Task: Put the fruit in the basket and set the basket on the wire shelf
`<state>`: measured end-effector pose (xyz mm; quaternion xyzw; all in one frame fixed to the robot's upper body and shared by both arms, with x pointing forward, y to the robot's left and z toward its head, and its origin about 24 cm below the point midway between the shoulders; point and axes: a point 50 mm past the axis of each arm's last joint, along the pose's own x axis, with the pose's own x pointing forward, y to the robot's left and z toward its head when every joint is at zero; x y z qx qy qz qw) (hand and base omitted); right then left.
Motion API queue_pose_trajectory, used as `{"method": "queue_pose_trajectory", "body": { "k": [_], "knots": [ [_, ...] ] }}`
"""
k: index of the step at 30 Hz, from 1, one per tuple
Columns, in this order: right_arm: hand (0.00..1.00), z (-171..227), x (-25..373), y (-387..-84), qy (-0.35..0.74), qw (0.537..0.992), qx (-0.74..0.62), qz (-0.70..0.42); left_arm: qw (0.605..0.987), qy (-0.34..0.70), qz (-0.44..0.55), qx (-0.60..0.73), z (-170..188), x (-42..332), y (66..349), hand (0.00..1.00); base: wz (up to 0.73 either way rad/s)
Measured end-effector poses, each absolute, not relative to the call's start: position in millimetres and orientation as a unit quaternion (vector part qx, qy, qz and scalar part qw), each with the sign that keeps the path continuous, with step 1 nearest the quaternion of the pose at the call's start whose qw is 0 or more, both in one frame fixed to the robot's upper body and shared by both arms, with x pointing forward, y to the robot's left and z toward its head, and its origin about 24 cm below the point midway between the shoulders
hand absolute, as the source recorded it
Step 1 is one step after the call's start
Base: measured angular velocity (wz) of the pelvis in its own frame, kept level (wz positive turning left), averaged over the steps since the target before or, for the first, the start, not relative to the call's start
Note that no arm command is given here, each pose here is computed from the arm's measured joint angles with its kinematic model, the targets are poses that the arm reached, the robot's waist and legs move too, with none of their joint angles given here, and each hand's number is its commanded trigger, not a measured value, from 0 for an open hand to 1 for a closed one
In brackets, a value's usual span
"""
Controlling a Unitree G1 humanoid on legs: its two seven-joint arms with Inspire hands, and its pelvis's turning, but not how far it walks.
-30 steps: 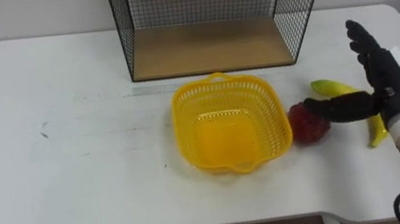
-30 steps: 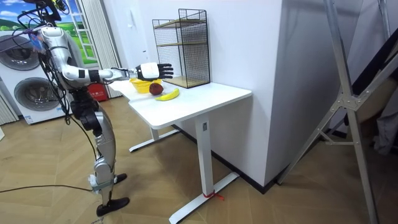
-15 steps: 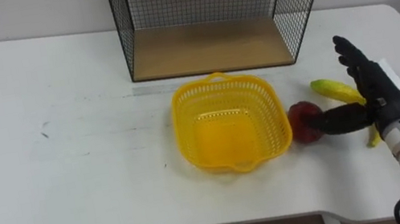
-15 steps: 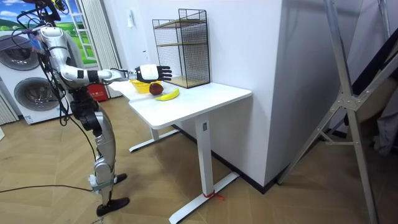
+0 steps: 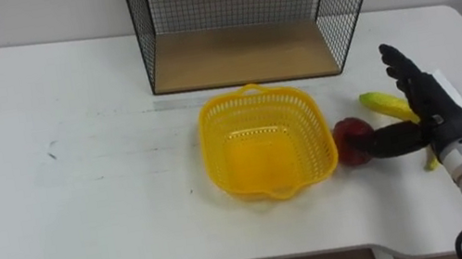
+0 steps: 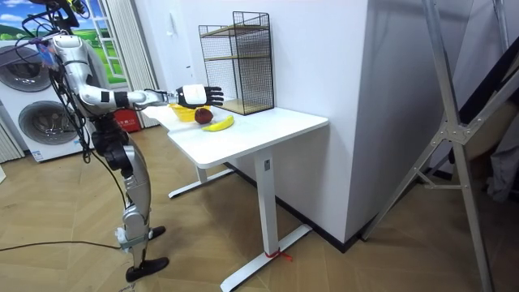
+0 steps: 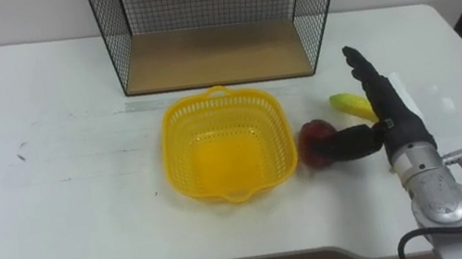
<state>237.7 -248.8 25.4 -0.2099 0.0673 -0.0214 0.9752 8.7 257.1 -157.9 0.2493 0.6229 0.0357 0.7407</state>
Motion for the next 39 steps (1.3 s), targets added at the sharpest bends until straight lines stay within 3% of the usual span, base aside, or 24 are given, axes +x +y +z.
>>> {"method": "queue_pose_trajectory", "body": {
  "k": [39],
  "knots": [
    [0.0, -10, 224, -238, 0.165, 0.949, -0.259, 0.074, 0.732, 0.631, 0.033, 0.253, -159, 7, 260, 0.0, 0.0]
  ]
}}
